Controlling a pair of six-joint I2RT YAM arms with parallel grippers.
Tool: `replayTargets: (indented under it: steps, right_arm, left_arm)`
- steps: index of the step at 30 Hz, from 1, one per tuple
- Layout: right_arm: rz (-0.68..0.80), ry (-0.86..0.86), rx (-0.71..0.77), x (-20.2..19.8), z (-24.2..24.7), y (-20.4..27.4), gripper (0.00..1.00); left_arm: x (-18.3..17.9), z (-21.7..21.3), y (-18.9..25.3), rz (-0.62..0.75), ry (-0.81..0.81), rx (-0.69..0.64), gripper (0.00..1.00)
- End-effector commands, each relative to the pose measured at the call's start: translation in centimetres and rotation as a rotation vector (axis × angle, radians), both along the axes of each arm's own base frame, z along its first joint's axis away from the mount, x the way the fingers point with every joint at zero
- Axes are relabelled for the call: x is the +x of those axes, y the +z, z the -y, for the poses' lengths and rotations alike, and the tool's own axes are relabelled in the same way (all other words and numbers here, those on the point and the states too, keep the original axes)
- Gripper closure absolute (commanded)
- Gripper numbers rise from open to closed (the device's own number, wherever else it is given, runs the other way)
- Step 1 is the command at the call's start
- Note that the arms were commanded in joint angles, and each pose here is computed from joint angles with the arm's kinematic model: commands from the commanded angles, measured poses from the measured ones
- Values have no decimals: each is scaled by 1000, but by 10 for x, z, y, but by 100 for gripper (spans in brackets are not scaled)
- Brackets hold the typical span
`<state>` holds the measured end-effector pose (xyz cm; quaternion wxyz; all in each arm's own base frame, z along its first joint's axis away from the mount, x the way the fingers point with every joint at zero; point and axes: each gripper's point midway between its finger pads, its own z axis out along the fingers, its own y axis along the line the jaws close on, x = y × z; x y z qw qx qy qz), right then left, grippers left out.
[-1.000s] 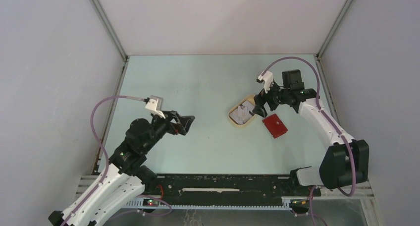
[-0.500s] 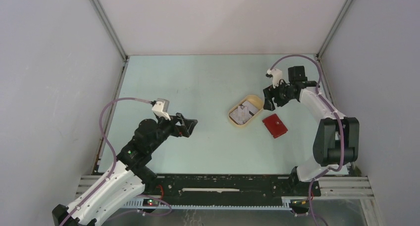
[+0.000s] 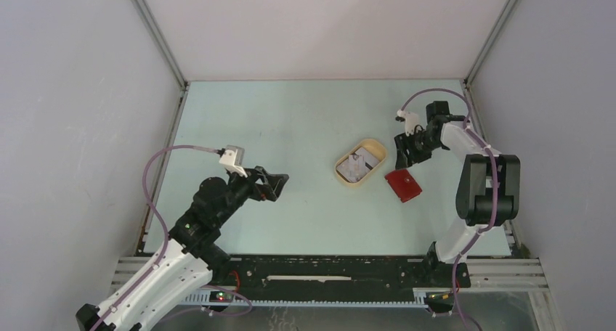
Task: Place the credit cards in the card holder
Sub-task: Move the card holder to the center of the board.
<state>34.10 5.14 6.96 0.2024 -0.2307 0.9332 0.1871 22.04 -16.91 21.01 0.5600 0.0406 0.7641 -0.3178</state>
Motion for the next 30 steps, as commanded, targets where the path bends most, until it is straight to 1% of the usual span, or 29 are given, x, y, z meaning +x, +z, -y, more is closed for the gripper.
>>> replayTargets:
  steps: [1,10,12,15,22,30]
  right_arm:
    - [-50,30,-37,-12,3,-1,39]
    - [-105,-25,-101,-11,17,-25,35]
    - [-116,-34,-103,-10,18,-29,32]
    - [-145,-25,-88,-13,13,-36,31]
    - [-164,13,-62,-19,0,-37,40]
    - [-224,167,56,-46,-55,-28,56]
  left_arm:
    - [0,1,-1,10,-3,-20,0]
    - [0,4,-1,6,-15,-23,0]
    - [0,4,-1,7,-15,-24,0]
    - [-1,5,-1,5,-23,-26,0]
    - [-1,7,-4,-2,-28,-38,0]
    - [-5,14,-3,-7,-69,-54,0]
